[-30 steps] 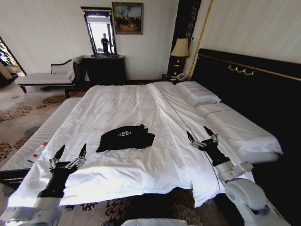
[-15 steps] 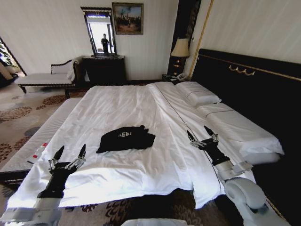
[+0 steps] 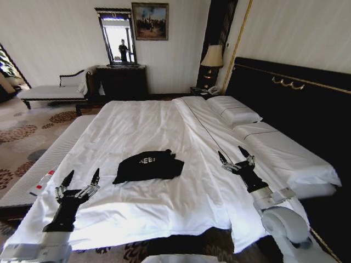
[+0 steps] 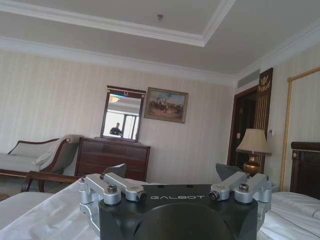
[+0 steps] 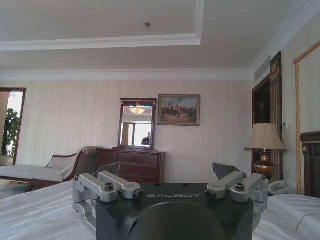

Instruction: Fold the clothes on the bed.

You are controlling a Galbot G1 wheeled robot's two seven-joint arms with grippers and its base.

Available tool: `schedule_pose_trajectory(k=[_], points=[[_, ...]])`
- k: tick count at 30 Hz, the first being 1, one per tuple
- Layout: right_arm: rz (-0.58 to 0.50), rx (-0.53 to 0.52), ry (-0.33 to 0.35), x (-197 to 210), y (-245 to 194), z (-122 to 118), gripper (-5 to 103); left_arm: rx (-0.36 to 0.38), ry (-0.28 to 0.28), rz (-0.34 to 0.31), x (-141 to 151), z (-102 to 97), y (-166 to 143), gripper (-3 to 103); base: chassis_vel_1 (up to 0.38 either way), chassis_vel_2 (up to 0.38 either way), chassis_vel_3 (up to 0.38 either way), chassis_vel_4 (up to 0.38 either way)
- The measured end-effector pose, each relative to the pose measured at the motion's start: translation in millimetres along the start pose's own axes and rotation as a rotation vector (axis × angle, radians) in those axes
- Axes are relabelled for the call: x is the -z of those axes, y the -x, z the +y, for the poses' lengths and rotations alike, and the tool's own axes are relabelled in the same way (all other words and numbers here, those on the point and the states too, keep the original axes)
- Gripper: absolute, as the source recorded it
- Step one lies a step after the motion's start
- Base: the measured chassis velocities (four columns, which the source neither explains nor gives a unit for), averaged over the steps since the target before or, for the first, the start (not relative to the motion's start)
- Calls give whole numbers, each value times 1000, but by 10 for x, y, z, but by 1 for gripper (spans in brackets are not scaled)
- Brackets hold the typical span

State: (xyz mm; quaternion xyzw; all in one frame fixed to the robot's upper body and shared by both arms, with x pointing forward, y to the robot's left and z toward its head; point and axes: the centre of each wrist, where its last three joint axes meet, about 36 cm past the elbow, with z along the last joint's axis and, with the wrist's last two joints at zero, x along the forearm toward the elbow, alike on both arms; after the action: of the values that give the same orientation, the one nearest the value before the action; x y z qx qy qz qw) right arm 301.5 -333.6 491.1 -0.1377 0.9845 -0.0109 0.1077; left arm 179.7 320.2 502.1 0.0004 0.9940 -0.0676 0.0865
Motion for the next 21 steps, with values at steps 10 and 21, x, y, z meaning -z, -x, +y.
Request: schedule_pose_trajectory(k=[10, 21], points=[[0, 4, 1, -11, 0, 20, 100, 7, -2, 1, -44, 34, 9, 100, -34, 57, 26, -56], [7, 3, -1, -40, -9, 25, 100, 12, -10, 2, -95, 77, 34, 100, 0, 0, 0, 0]])
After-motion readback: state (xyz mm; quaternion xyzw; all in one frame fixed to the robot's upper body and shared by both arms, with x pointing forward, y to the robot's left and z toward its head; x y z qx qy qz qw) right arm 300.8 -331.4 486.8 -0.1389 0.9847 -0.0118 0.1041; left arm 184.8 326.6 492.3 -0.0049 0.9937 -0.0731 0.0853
